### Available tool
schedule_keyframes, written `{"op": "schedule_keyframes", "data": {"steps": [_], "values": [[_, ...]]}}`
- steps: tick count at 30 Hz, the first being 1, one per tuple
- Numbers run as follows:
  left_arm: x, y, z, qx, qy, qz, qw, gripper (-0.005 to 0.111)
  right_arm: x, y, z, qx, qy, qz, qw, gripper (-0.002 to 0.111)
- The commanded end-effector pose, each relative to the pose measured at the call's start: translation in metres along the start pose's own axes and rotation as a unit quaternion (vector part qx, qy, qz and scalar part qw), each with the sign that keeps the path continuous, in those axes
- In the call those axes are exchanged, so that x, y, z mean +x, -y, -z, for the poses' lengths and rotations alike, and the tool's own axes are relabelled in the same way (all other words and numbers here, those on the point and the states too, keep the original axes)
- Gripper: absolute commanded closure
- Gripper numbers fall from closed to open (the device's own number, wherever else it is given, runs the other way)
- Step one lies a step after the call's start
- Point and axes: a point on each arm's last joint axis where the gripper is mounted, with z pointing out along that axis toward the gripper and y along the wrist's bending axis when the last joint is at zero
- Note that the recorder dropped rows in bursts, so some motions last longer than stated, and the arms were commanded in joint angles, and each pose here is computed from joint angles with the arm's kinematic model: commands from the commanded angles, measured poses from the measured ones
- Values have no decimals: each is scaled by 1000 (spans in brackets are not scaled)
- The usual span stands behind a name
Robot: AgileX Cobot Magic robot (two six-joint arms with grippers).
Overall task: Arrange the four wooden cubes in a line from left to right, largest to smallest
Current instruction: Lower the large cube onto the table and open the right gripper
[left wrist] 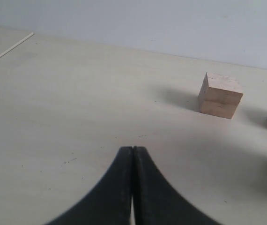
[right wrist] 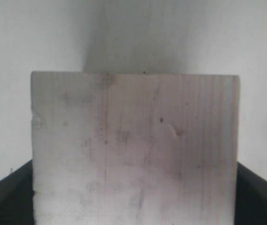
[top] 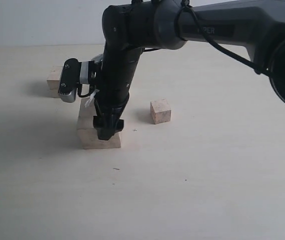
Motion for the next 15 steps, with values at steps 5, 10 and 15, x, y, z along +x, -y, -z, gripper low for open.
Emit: {"op": "schedule_keyframes", "data": {"steps": [5,10,15], "values": [[0,0,0,0,6,2,1000,107,-5,3,1,10,23,-10,1000,108],[0,0,0,0,6,2,1000,107,-6,5,1,22,26,-6,999,100],[0,0,0,0,6,2,1000,107,0,9,2,41,-2,15,999,83]]}}
